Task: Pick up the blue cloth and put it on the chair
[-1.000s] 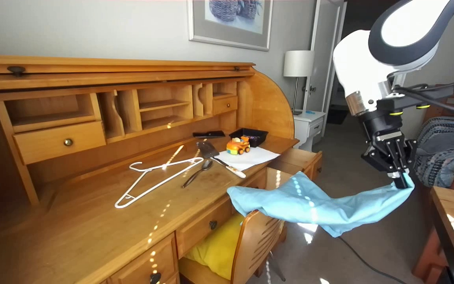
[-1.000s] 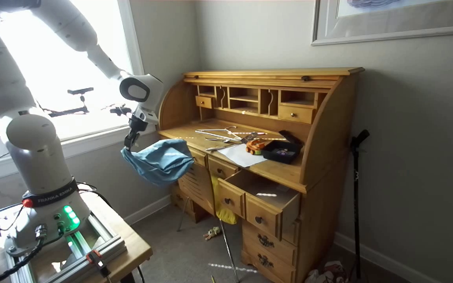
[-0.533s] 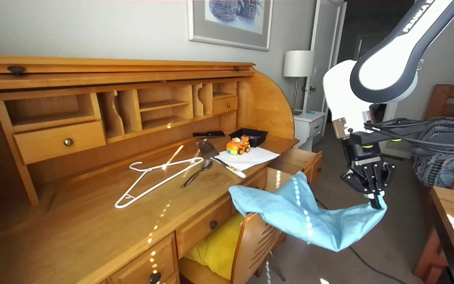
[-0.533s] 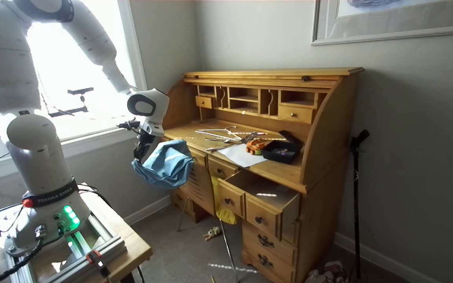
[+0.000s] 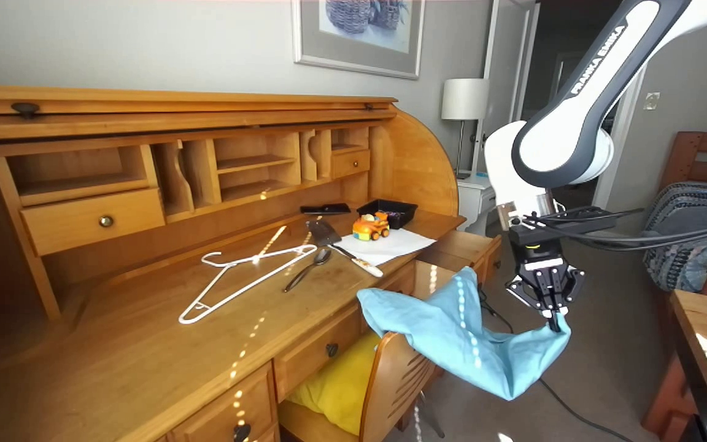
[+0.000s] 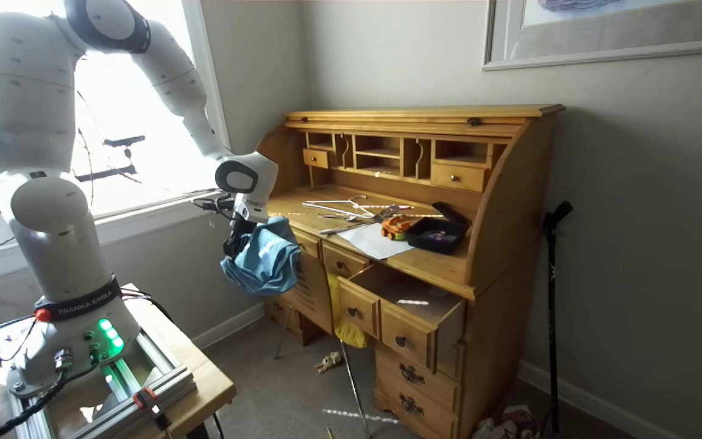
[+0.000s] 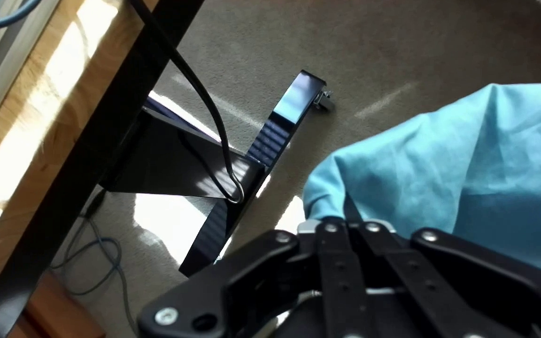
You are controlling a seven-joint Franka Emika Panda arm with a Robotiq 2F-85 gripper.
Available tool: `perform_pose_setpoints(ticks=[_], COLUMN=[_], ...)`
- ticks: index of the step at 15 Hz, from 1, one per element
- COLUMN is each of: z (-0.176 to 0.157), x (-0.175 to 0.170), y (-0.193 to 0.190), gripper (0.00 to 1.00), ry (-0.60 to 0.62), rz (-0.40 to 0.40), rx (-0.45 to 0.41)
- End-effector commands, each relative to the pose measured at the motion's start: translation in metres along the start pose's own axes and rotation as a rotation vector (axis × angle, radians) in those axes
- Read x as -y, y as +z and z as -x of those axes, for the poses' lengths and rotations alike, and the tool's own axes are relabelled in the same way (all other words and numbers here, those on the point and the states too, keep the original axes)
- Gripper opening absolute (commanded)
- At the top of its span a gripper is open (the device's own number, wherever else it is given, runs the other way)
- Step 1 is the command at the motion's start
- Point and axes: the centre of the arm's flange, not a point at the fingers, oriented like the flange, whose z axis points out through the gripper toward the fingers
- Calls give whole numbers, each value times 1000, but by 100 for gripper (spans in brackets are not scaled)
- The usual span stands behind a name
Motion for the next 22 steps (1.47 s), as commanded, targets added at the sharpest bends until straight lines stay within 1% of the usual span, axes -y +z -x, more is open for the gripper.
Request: perform_pose_setpoints(ticks=[1, 4, 7, 8, 9, 11, 12, 14, 15, 19, 20, 22], z=[-9, -5, -2, 1, 5, 12, 17, 28, 34, 64, 72, 86], x=[19, 30, 34, 34, 34, 33, 32, 29, 28, 20, 18, 14], y=[13, 18, 16, 14, 10, 2, -5, -22, -32, -81, -95, -121], gripper=[1, 1, 1, 27, 28, 40, 49, 62, 69, 98, 100, 100], ry=[25, 8, 12, 13, 14, 20, 23, 23, 20, -16, -45, -109], rz=[-16, -24, -33, -32, -27, -24, -22, -22, -16, -36, -56, -93], rx=[-21, -57, -91, -97, -105, -120, -133, -165, -173, -181, -170, -149])
